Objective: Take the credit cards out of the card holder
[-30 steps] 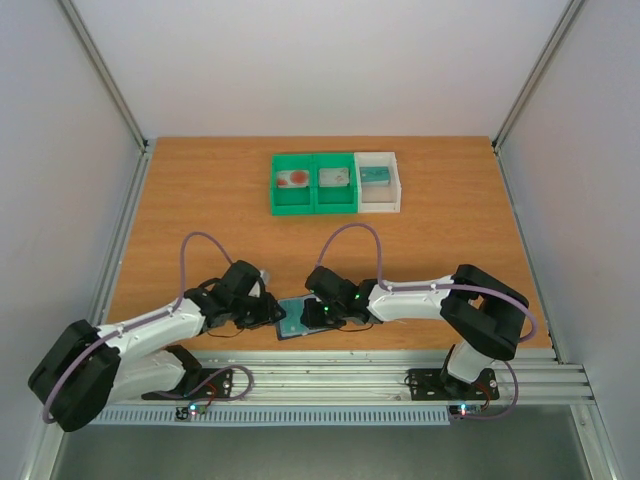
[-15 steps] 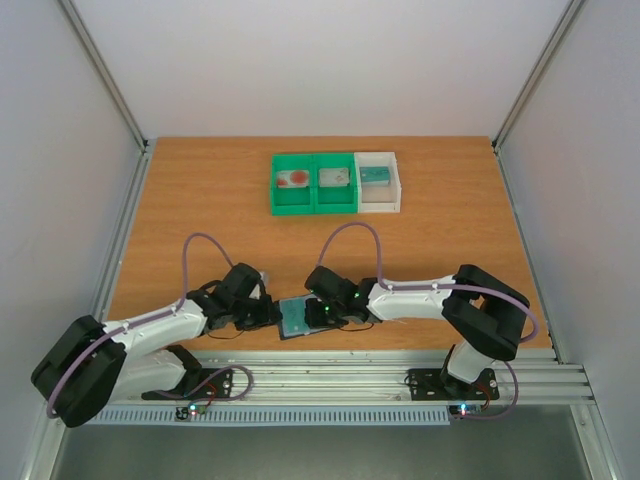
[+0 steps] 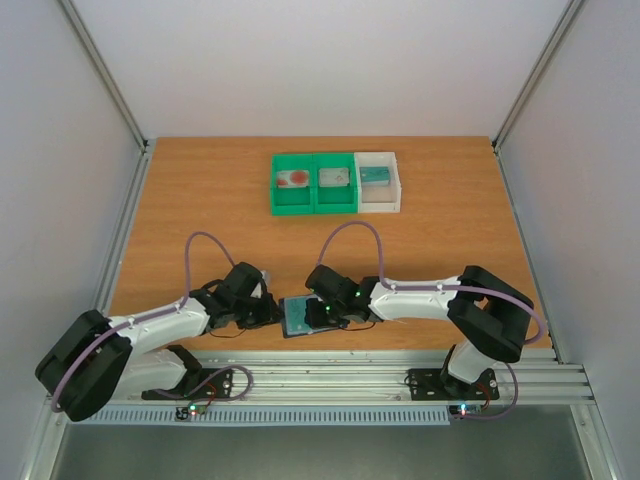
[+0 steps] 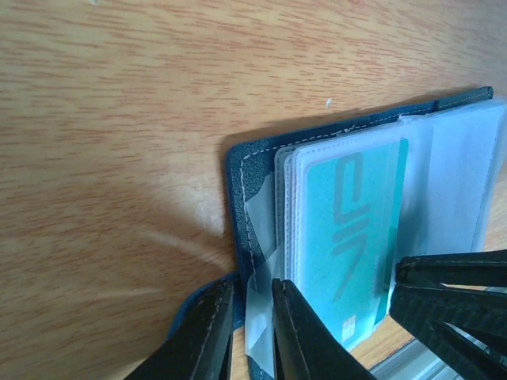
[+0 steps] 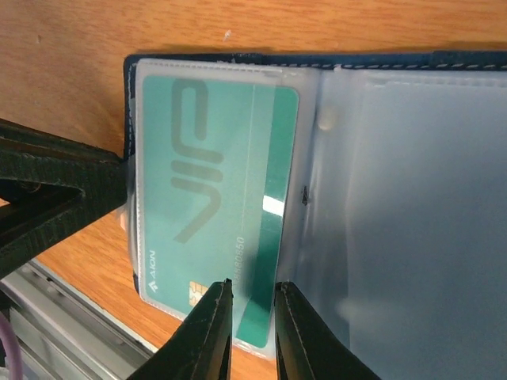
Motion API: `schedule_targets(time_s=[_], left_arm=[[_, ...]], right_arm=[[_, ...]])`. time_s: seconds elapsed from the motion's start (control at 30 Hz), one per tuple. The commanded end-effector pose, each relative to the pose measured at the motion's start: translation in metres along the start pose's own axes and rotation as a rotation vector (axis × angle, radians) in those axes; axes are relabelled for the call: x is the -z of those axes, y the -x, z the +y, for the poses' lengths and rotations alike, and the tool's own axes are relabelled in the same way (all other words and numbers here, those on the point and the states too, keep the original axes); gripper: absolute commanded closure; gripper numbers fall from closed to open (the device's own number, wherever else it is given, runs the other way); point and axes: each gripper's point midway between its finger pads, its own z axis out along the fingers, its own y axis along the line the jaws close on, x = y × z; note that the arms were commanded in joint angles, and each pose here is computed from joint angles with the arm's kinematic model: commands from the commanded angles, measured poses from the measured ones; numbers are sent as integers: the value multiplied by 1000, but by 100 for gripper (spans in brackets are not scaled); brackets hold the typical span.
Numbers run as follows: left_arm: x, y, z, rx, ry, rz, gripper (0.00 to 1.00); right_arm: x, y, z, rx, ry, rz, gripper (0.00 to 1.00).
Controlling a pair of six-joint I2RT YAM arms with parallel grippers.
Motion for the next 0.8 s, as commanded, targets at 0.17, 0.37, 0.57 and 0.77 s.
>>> schedule_targets(time_s=[0.17, 0.37, 0.57, 0.77], left_arm=[[-7, 0, 21, 12, 89, -4, 84], [-10, 0, 25, 12, 111, 2, 84], [-12, 2, 22, 7, 113, 12, 83], [-15, 2, 20, 13, 105, 20, 83]], right_arm=[[-10, -8, -13, 14, -65, 37, 85], [5, -5, -17, 29, -96, 4, 85], [8, -6, -31, 9, -148, -12, 87], [11, -4, -5, 13, -10, -25, 86]])
